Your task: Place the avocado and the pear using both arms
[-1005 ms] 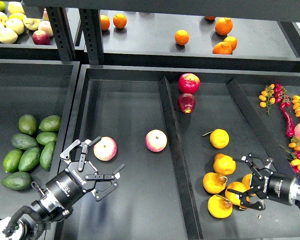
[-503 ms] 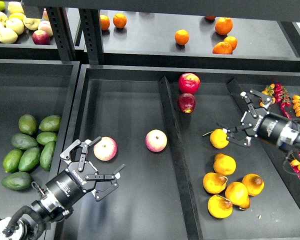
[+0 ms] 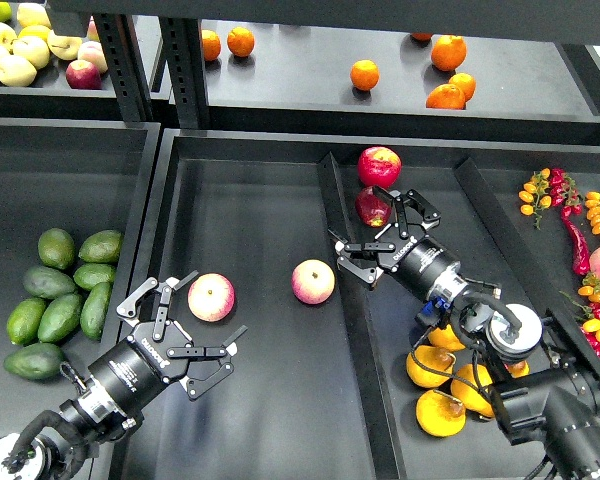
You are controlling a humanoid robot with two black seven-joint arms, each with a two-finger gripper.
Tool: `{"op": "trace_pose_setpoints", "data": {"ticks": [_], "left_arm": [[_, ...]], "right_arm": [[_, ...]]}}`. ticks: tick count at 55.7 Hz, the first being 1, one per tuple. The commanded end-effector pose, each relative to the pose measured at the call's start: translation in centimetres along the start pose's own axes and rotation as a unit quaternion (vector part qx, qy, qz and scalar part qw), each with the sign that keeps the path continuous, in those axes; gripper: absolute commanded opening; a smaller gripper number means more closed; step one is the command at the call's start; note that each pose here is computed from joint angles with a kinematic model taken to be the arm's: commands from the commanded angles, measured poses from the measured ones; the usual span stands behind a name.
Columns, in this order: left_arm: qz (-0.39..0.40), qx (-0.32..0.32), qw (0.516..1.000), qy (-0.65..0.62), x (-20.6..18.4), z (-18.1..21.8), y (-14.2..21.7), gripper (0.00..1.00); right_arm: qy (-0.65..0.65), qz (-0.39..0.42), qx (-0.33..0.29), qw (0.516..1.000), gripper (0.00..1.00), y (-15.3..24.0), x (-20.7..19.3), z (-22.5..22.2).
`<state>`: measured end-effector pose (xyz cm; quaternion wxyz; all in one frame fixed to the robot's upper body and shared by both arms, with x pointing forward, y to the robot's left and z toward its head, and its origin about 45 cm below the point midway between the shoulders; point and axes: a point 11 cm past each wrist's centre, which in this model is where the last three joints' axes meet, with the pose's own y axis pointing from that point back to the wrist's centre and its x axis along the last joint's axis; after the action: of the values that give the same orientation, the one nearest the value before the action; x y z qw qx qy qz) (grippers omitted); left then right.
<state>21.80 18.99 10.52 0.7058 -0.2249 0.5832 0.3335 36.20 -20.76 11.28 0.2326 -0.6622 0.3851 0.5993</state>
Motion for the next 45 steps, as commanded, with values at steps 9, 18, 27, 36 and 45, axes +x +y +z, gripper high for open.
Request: {"op": "trace_pose_setpoints", "data": {"ticks": [9,18,27,36,45], "left_arm": [[0.002,0.001,1.000,0.002,0.1,-0.2,0.1,0.99],[0.002,0.003,1.000,0.001,0.1,-0.3,0.1,0.99],[0.001,0.003,1.000,0.002,0.1,-0.3,0.0,0.99],[0.001,0.003,1.000,0.002,0.1,-0.3,0.0,0.99],[0.001,0.003,1.000,0.002,0.1,-0.3,0.0,0.99]], "right_arm": [[-0.022,0.005,0.018,1.000,0.99,2.9,2.5,1.2],[-0.017,-0.019,0.020,0.999,0.99,4.2,3.0,2.1],[-0.030,-0.056,0.034,0.997,0.99,4.1,1.8,1.8],[-0.056,-0.085,0.047,0.994,0.99,4.0,0.6,1.5],[-0.074,-0.101,0.056,0.991,0.99,4.1,0.2,1.4]]}}
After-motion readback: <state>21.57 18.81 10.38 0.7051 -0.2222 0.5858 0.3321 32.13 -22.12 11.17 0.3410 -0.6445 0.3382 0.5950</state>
